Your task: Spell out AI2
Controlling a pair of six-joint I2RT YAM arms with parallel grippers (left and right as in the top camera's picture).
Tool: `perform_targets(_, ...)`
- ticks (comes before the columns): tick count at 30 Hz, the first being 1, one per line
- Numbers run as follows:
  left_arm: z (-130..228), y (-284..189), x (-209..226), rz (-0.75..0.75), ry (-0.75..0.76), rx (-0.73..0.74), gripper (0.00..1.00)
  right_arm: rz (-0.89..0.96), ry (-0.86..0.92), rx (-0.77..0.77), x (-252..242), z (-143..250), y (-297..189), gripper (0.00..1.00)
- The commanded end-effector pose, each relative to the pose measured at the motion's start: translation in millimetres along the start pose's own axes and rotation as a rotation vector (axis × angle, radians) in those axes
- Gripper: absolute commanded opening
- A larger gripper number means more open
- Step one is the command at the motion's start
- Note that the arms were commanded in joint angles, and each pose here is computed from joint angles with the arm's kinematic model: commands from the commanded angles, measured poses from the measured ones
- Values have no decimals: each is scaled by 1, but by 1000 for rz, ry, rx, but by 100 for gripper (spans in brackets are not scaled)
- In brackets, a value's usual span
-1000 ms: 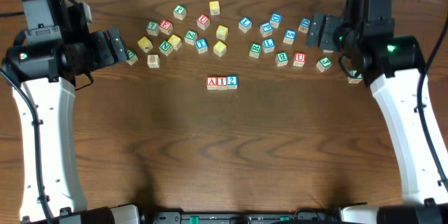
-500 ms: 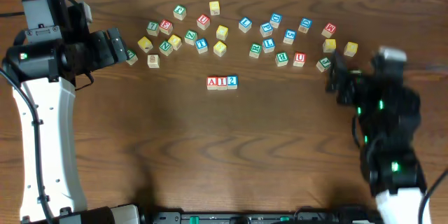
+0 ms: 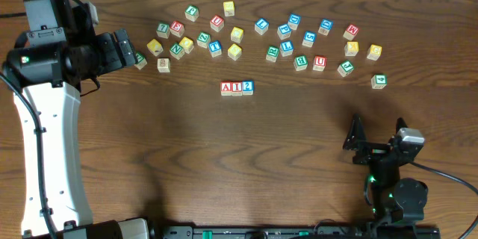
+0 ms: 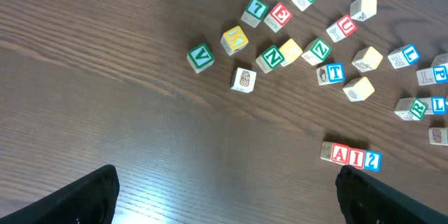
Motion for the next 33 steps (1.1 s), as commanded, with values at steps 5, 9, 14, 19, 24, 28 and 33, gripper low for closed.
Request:
perform_targets(5,-2,1,1,-4,-3,2,98,3,28,-6,-5,22,0,99)
perform_targets(9,-2,1,1,-4,-4,2,98,-2,24,18,-5,28,-1,99)
perform_targets(14,-2,1,1,-4,-4,2,98,-25,-31,25,-3,28,-1,99)
perform_targets(19,-2,1,1,-4,-4,2,98,-25,-30,25,-3,28,-1,99)
perform_targets(24,-2,1,1,-4,-3,2,97,-25,-31,25,-3,28,-1,99)
perform_targets(28,-2,1,1,-4,-4,2,98,-25,-31,25,-3,28,-1,99)
perform_targets(33,-2,1,1,-4,-4,2,98,-25,-31,25,-3,28,-1,99)
Point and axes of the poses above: each gripper's point midway between its finger pads, its own y axis out along the fingers, its own x axis along the line the jaws close on, z = x × y, the point moved 9 cm from there along -y, back along the fingers, and after that the axes turned 1 degree about -y, right-handed, at the moved point
